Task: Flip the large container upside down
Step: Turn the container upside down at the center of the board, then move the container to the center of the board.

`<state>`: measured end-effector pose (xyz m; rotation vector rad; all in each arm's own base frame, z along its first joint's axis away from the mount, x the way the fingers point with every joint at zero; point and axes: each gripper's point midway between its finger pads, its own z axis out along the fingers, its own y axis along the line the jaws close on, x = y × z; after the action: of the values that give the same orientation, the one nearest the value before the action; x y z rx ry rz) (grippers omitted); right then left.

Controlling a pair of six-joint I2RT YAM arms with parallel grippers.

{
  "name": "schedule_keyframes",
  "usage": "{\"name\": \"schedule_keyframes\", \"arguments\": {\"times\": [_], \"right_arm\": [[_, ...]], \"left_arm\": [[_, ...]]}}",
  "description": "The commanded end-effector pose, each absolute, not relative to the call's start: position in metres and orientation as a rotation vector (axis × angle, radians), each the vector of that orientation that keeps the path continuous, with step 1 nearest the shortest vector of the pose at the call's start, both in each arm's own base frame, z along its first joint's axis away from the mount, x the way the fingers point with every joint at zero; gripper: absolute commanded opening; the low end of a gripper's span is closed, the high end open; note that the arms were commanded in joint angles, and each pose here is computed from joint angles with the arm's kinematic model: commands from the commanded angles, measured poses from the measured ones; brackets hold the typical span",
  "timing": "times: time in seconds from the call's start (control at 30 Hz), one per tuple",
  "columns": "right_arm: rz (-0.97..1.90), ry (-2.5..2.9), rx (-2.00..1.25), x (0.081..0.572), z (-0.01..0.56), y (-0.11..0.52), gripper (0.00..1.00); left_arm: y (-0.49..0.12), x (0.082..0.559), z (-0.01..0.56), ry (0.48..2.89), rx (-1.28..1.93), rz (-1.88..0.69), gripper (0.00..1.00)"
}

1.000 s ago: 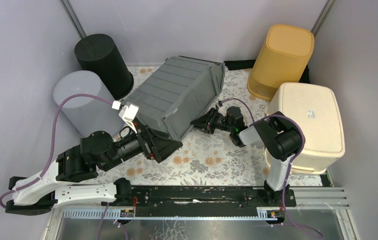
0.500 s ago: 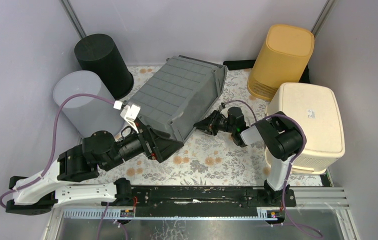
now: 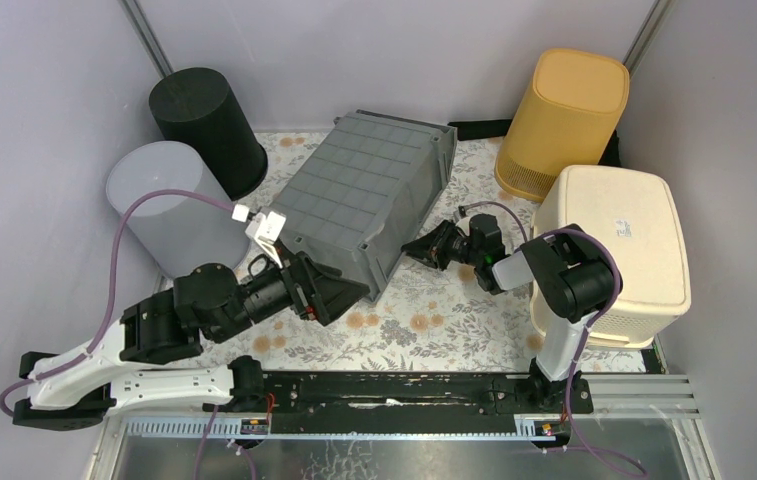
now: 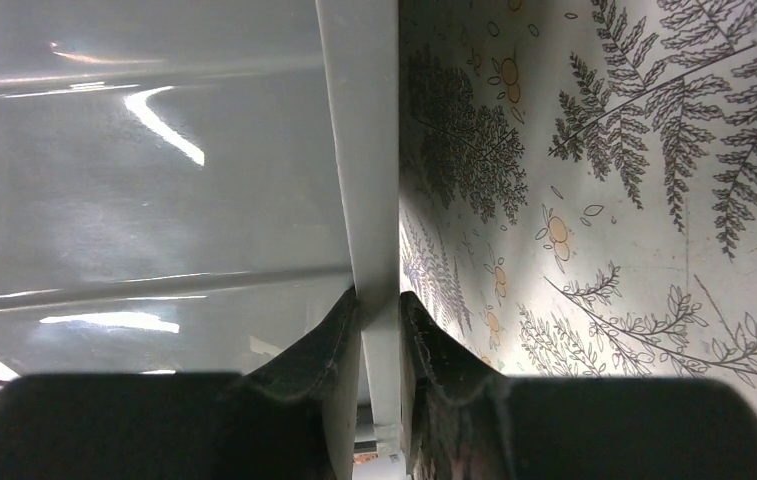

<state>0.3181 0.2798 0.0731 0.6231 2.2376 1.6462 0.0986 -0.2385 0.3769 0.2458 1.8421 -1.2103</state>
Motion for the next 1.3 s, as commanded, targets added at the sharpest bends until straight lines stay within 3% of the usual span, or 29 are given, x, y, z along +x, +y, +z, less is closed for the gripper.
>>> {"name": "schedule_keyframes", "arguments": {"times": [0.0, 0.2, 0.43, 0.6, 1.27], "right_arm": [[1.714, 2.099, 0.527, 0.329, 0.115, 0.280, 0.00], [1.724, 2.095, 0.524, 0.329, 0.115, 0.280, 0.00], [1.748, 2.085, 0.529, 0.327, 0.113, 0.280, 0.00], [1.765, 2.076, 0.535, 0.325, 0.112, 0.280, 0.00], [1.822, 2.057, 0.559, 0.313, 0.101, 0.277, 0.00]], "left_arm": [[-0.233, 0.111, 0.350, 1.905, 0.138, -1.128, 1.00], [-0.219, 0.122, 0.295, 1.995, 0.012, -1.009, 0.99], [-0.210, 0.134, 0.261, 2.062, -0.057, -0.845, 0.88], [-0.194, 0.155, 0.242, 2.110, -0.107, -0.690, 0.90], [-0.181, 0.255, 0.220, 2.118, -0.254, -0.660, 0.99]]}}
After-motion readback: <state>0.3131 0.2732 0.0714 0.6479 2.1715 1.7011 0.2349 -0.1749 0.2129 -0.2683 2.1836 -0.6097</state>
